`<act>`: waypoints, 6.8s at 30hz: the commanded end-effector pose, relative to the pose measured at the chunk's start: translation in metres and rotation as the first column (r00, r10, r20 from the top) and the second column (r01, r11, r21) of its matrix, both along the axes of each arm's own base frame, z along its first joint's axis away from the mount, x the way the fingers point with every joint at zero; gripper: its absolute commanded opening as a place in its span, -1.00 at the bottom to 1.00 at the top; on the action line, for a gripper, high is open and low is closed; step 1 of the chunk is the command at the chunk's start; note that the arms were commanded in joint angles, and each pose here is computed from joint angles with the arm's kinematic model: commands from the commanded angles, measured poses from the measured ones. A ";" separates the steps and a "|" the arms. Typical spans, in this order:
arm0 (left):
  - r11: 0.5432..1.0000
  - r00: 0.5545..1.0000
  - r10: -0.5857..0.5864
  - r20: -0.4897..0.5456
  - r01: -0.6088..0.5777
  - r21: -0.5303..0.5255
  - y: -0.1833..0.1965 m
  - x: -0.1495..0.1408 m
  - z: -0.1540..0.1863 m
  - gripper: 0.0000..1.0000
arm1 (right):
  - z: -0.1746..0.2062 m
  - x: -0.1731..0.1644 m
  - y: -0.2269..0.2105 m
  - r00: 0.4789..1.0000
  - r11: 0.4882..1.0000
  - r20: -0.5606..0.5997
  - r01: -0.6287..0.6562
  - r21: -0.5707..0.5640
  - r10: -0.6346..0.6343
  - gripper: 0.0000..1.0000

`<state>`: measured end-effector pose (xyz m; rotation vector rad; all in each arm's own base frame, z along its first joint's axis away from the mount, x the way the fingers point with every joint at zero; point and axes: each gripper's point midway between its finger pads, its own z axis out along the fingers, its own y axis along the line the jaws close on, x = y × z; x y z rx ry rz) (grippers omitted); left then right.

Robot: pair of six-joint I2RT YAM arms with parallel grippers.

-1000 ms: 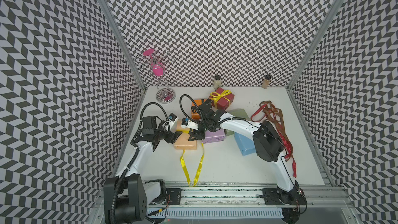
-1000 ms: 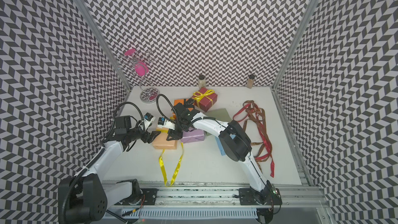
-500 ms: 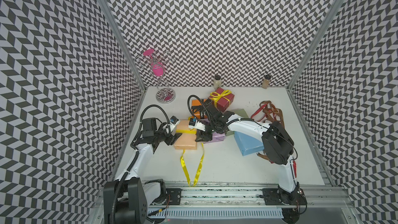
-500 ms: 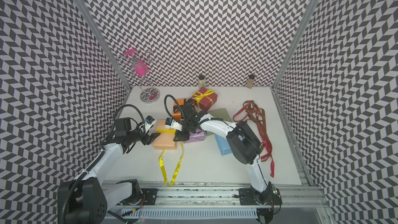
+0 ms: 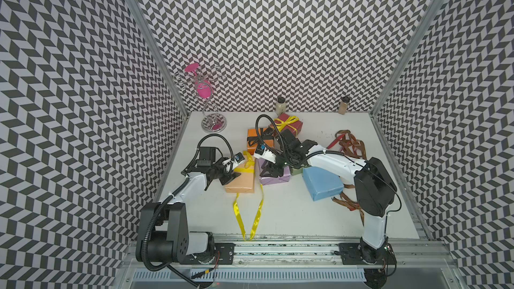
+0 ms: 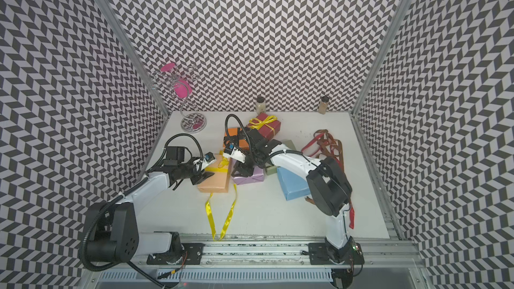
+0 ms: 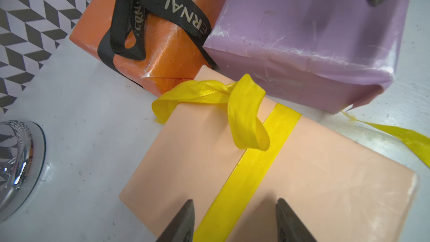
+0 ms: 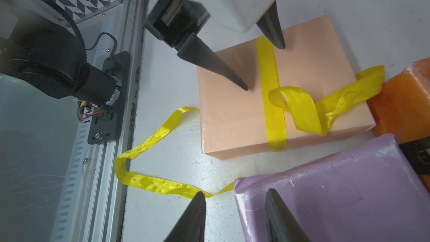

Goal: Untie the ribbon bows on the gift boxes
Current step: Pull the ribbon from the gift box.

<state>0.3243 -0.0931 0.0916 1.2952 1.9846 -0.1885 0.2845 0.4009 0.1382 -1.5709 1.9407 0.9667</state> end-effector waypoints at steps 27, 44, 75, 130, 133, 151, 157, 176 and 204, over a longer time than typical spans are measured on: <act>0.986 0.929 -0.134 -0.346 0.161 0.051 -0.002 -0.017 -0.068 -0.19 | 0.010 -0.012 0.011 0.997 0.996 -0.040 -0.066 0.065 0.069 -0.15; 0.993 0.931 -0.108 -0.348 0.121 0.014 0.008 -0.014 -0.059 -0.95 | 0.009 -0.008 0.013 0.998 0.996 -0.031 -0.061 0.065 0.063 -0.14; 0.977 0.988 0.081 -0.131 -0.105 -0.186 0.027 0.001 0.033 0.09 | -0.009 0.016 0.063 0.987 0.994 0.142 -0.080 0.073 0.069 0.01; 0.977 0.962 -0.037 -0.271 -0.022 -0.214 0.016 -0.014 -0.024 0.55 | -0.118 0.007 0.061 0.978 0.963 0.124 -0.139 -0.230 0.170 -0.88; 0.975 0.963 -0.047 -0.267 -0.014 -0.221 0.015 -0.017 -0.020 0.55 | -0.109 -0.002 0.058 0.978 0.964 0.096 -0.162 -0.211 0.185 -0.98; 0.945 0.968 -0.074 -0.240 -0.009 -0.328 0.016 -0.026 0.014 0.56 | -0.010 -0.025 0.048 0.973 0.976 -0.076 -0.216 0.038 0.218 -1.00; 0.951 0.963 -0.084 -0.254 0.002 -0.308 0.012 -0.043 0.005 0.59 | 0.011 -0.017 0.049 0.971 0.974 -0.112 -0.201 0.104 0.212 -1.00; 0.951 0.970 -0.062 -0.234 -0.014 -0.309 -0.008 -0.046 -0.002 0.62 | 0.092 0.000 0.045 0.967 0.943 -0.114 -0.189 0.272 0.227 -1.00; 0.958 0.980 0.037 -0.197 -0.091 -0.273 -0.011 -0.025 -0.002 0.64 | 0.326 0.017 -0.031 0.943 0.858 0.326 -0.116 0.500 -0.063 -1.00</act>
